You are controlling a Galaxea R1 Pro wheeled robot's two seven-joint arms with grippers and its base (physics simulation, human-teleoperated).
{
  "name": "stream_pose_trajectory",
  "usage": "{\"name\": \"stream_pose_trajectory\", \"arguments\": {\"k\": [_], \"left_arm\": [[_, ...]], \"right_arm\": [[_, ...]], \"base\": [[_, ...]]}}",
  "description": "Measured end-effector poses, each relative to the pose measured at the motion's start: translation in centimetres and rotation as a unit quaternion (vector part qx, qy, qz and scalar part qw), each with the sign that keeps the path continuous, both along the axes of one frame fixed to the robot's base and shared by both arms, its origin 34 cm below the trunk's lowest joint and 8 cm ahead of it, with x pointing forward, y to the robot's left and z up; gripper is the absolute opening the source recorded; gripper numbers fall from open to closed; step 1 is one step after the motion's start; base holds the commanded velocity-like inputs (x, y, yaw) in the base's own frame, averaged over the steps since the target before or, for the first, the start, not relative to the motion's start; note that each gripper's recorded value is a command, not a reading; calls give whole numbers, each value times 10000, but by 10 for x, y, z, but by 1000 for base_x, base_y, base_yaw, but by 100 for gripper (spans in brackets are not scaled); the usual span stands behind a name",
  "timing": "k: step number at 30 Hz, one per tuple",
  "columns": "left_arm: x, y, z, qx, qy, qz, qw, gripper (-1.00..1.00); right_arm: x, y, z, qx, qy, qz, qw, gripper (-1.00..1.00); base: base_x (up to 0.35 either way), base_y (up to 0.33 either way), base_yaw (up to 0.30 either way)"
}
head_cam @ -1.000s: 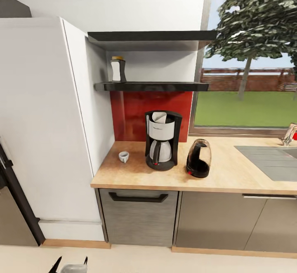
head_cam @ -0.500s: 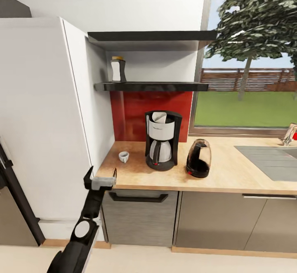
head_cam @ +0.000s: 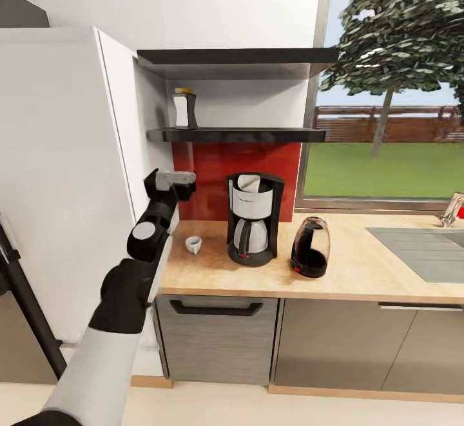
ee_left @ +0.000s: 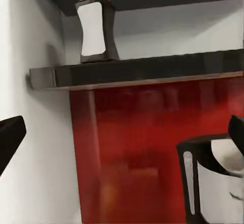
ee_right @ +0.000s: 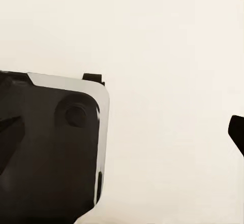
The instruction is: Set up a coffee station on the kitchen countertop: keep the coffee maker on the countertop, move the bottle of coffee from the kitchen shelf to the counter next to the coffee maker, place a paper coffee filter on top of the coffee maker, put the saucer next to the coffee maker with the coffee cup on the saucer, and place the electric kettle next to the coffee maker.
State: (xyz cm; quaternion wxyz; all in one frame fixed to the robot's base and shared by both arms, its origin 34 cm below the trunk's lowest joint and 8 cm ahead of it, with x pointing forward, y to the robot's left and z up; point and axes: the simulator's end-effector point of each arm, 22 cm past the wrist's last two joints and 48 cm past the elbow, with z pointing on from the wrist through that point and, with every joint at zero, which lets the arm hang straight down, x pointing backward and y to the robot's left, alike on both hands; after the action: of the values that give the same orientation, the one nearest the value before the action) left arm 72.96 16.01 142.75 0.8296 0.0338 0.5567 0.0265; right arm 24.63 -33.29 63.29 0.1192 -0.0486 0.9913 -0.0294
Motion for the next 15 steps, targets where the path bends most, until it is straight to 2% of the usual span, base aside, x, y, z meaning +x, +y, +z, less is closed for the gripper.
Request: {"name": "stream_pose_trajectory", "arguments": {"k": [5,9,10,11,15], "left_arm": [[17,-10,68,-10,-179,-72,9998,100],[36,-15,94,91,-150,-54,9998,100],[51,-17,112,179,-99,-27,9998,100],[53,-18,123,209,-120,-15,9997,100],[66,-21,142,276,-53,-6,9996,100]], "right_arm": [[-19,4,-4,19,194,-12,9998,100],[-21,14,-5,66,211,-8,9998,100],[-21,17,-5,87,209,-11,9997,100],[-21,18,-5,92,202,-11,9998,100],[-21,19,-5,99,203,-14,9997,100]], "base": [[0,0,0],[0,0,0],[0,0,0],[0,0,0],[0,0,0]]}}
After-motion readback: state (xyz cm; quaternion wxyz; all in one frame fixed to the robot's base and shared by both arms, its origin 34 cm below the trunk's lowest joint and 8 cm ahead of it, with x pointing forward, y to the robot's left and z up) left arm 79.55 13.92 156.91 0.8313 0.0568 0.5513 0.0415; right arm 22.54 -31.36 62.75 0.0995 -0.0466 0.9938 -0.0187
